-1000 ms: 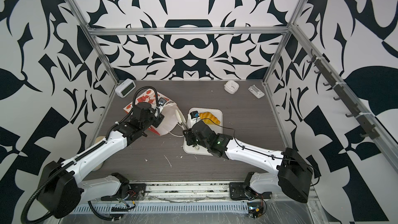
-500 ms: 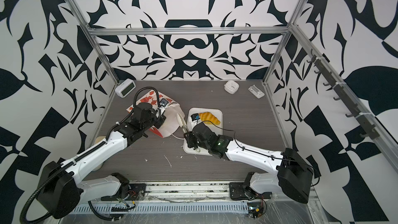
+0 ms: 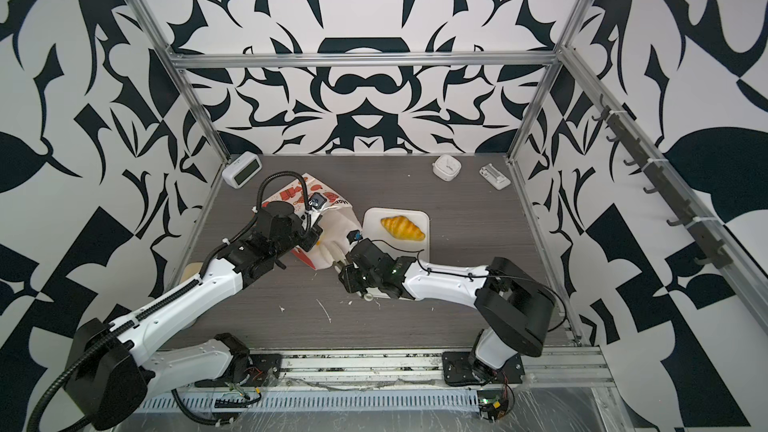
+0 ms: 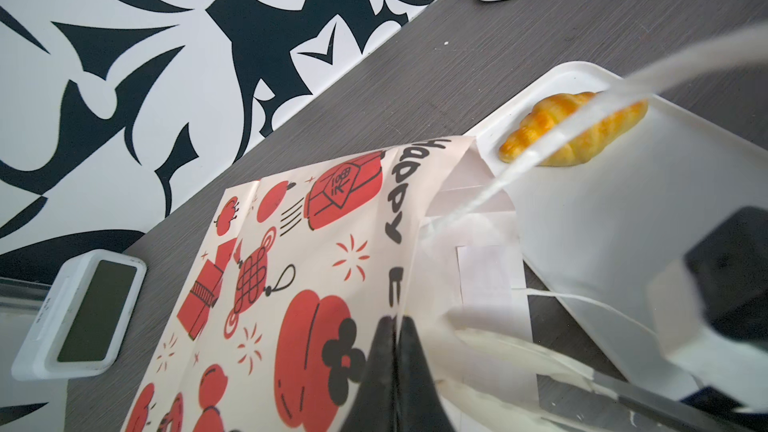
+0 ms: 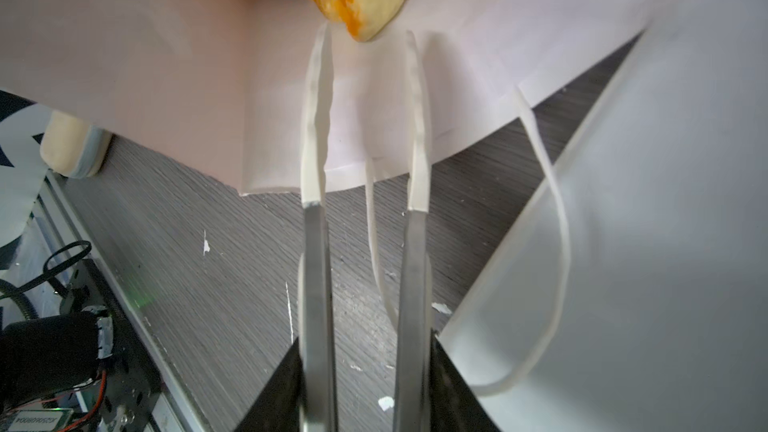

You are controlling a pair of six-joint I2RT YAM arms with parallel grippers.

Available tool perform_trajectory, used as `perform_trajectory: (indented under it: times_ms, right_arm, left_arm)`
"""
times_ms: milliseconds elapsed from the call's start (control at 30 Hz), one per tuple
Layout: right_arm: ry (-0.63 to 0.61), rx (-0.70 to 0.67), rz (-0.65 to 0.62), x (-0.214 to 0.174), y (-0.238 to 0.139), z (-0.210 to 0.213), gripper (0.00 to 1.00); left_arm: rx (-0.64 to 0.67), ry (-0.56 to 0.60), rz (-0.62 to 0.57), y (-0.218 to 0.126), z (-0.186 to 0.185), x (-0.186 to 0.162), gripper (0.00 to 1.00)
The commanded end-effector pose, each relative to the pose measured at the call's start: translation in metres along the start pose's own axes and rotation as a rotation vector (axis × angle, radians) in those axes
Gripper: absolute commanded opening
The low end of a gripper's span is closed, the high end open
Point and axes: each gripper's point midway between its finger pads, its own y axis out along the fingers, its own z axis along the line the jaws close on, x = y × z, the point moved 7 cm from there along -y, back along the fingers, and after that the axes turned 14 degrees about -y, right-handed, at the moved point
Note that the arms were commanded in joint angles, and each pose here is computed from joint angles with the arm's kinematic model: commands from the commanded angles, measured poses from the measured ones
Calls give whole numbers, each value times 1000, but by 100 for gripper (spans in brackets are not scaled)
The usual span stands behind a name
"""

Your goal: Take the fake bread out of the paper bag

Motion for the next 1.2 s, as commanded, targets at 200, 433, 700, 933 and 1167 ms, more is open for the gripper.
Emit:
perform_trajectory:
  times_ms: [200, 433, 700, 933, 1167]
  right_arm:
    - [-43, 69, -139, 49, 2, 21, 50]
    - [-49, 20, -121, 51, 12, 16, 51]
    - [-62, -32, -99, 60, 23, 14, 50]
    - [-43, -45, -132, 61, 13, 10, 50]
    - [-23, -55, -132, 57, 12, 5, 50]
  left_arm:
    - [-23, -7, 0, -2, -5, -3, 6]
    - [-28, -5, 7, -1, -6, -5, 6]
    - [-32, -1, 6, -1, -8, -5, 6]
    - [-26, 2, 11, -1, -7, -6, 6]
    - [-30, 3, 14, 0, -8, -7, 6]
